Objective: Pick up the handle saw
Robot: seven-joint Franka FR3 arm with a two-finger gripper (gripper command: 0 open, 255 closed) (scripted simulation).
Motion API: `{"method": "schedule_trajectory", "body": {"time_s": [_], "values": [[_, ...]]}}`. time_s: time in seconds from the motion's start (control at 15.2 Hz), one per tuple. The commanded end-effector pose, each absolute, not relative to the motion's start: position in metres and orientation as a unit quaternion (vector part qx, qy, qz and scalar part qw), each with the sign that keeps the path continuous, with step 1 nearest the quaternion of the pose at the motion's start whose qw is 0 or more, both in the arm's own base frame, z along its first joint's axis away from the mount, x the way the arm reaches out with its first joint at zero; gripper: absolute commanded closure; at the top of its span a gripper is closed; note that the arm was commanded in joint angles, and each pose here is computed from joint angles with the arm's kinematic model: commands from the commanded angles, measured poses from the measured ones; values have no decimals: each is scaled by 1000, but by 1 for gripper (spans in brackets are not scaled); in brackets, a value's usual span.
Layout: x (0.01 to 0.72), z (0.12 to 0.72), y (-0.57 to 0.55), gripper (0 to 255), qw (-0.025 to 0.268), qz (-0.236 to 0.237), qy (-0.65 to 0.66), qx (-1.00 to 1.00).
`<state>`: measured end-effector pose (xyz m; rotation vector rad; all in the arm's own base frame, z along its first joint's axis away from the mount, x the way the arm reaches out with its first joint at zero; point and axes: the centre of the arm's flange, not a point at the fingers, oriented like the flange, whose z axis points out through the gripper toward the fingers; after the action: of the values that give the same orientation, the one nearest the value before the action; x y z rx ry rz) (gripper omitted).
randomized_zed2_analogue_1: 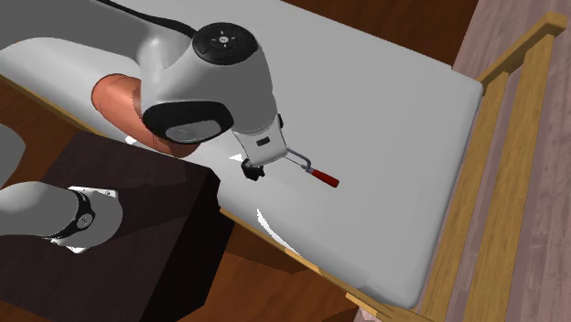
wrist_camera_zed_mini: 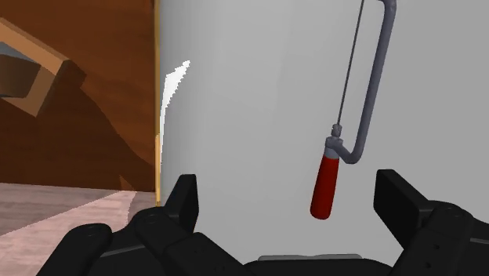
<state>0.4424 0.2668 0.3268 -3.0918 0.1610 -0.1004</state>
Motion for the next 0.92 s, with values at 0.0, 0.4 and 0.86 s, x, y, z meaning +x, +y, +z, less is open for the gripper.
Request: {"method": "schedule_trajectory", "body": {"time_s": [0.0, 0.4, 0.86], "values": [[452, 304, 286, 0, 20, -31, 61, -997], [482, 244, 333, 0, 11, -28, 85, -996], [520, 174, 384, 0, 1, -23, 113, -993]]}}
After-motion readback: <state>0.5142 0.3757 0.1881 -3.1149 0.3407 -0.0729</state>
